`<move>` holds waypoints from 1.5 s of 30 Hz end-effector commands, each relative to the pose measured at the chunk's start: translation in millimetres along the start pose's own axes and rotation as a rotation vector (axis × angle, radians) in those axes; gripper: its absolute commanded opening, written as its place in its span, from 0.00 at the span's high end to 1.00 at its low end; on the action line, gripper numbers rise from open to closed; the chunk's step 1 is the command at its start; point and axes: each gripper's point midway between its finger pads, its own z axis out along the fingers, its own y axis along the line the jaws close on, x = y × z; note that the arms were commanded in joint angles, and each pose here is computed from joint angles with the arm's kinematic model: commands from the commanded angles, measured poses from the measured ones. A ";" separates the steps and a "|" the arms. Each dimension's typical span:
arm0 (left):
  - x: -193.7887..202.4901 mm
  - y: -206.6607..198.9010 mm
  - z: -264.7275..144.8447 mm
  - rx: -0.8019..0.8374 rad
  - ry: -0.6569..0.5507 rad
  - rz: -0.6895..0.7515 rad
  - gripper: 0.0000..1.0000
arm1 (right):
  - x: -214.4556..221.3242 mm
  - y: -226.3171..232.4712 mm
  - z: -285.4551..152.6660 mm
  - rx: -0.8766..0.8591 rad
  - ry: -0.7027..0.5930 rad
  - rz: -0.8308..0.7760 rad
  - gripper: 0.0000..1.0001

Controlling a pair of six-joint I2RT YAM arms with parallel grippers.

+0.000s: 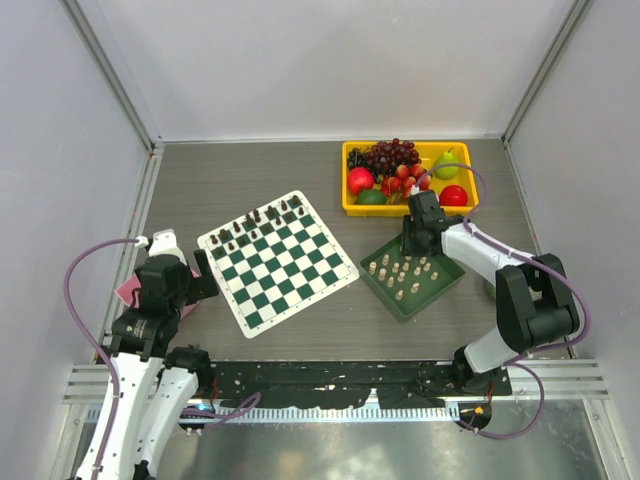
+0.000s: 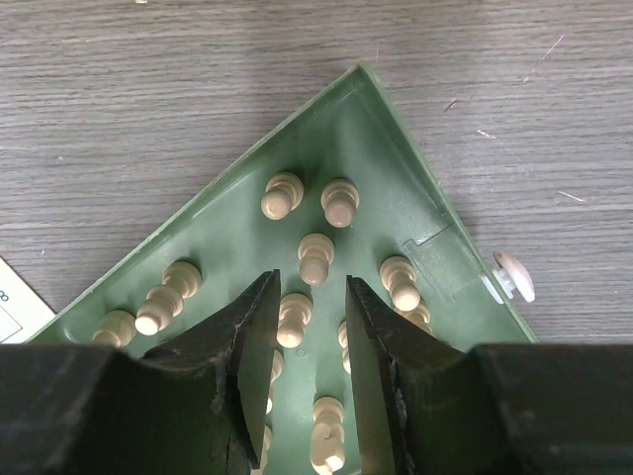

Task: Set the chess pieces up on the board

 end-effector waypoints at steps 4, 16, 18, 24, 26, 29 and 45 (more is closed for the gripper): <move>-23.8 -3.7 -5.4 0.018 -0.083 -0.009 0.00 | -21.4 6.0 0.5 -0.017 -0.046 -0.011 0.62; -22.8 -2.4 -5.0 0.011 -0.082 -0.010 0.01 | -20.6 5.0 3.6 -0.007 -0.035 -0.014 0.69; -23.3 -2.4 -5.4 0.011 -0.082 -0.010 0.01 | -18.8 4.4 4.3 -0.005 -0.028 -0.016 0.69; -23.3 -2.7 -5.3 0.013 -0.083 -0.009 0.01 | -17.9 6.0 5.7 -0.012 -0.021 -0.019 0.74; -22.7 -2.7 -5.0 0.013 -0.081 -0.009 0.01 | -18.7 5.9 5.6 -0.011 -0.022 -0.019 0.75; -23.6 -2.3 -5.8 0.013 -0.086 -0.009 0.01 | -18.6 5.6 4.7 -0.011 -0.022 -0.022 0.79; -23.6 -3.2 -6.1 0.017 -0.086 -0.010 0.01 | -38.3 8.0 -27.9 -0.024 -0.127 -0.015 0.91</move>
